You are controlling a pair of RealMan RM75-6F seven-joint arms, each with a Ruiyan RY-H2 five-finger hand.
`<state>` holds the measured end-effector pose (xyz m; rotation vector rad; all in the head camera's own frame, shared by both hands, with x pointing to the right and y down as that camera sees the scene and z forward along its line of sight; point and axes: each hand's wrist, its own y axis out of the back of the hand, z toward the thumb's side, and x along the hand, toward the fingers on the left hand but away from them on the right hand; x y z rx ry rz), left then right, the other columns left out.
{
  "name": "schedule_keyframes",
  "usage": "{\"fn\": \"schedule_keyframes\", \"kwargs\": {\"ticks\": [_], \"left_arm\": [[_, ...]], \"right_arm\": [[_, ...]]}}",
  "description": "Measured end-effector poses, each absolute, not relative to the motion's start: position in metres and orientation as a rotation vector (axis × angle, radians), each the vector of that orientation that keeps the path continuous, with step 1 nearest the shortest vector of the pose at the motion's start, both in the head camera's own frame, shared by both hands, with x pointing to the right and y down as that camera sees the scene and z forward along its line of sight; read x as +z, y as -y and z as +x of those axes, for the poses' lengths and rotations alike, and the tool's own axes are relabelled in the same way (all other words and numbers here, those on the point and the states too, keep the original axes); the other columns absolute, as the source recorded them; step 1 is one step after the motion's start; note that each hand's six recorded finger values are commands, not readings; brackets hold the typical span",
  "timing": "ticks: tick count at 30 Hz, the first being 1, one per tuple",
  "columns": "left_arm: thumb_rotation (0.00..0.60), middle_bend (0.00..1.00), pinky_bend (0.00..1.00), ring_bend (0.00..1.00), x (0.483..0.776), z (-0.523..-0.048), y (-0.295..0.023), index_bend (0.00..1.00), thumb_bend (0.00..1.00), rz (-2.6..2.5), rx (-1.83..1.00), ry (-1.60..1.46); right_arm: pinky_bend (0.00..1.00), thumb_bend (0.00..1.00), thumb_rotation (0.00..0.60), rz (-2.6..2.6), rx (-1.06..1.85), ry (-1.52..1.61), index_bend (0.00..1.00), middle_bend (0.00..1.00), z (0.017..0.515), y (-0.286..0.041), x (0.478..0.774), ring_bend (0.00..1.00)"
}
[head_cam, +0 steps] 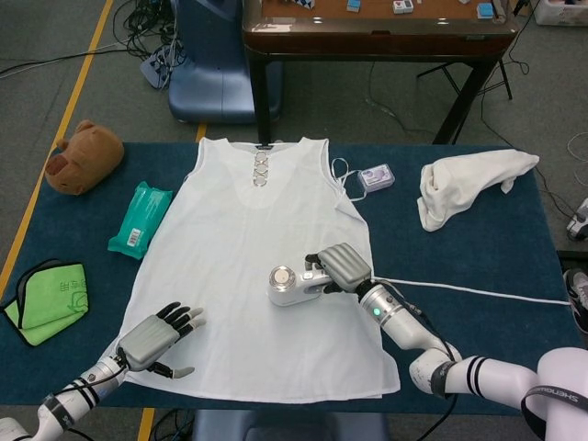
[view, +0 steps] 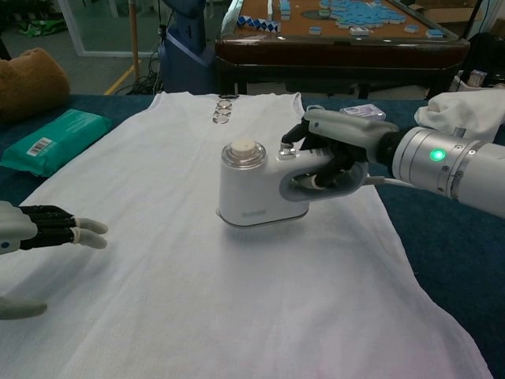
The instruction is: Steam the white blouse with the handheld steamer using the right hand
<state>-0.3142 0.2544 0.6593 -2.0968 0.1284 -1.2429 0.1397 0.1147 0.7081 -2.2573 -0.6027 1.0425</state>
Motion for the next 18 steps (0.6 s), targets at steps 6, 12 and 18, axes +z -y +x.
{"fn": "schedule_keyframes", "kwargs": {"ticks": [6,12,18], "left_arm": [[0.124,0.0,0.0,0.0,0.669,-0.308,-0.258,0.02,0.17,-2.115,-1.25,-0.099],[0.128,0.0,0.0,0.0,0.678,-0.304,-0.26,0.02,0.17,-2.123,-1.258,-0.083],[0.127,0.0,0.0,0.0,0.683,-0.305,-0.261,0.02,0.17,-2.114,-1.269,-0.083]], "right_arm": [[0.8,0.68,0.6,-2.262,1.04,0.58,0.9,0.92,0.13,-0.117,0.716,0.87],[0.8,0.68,0.6,-2.25,1.038,0.553,0.9,0.92,0.124,-0.121,0.721,0.87],[0.8,0.68,0.6,-2.229,1.045,0.543,0.9,0.92,0.125,-0.123,0.727,0.87]]}}
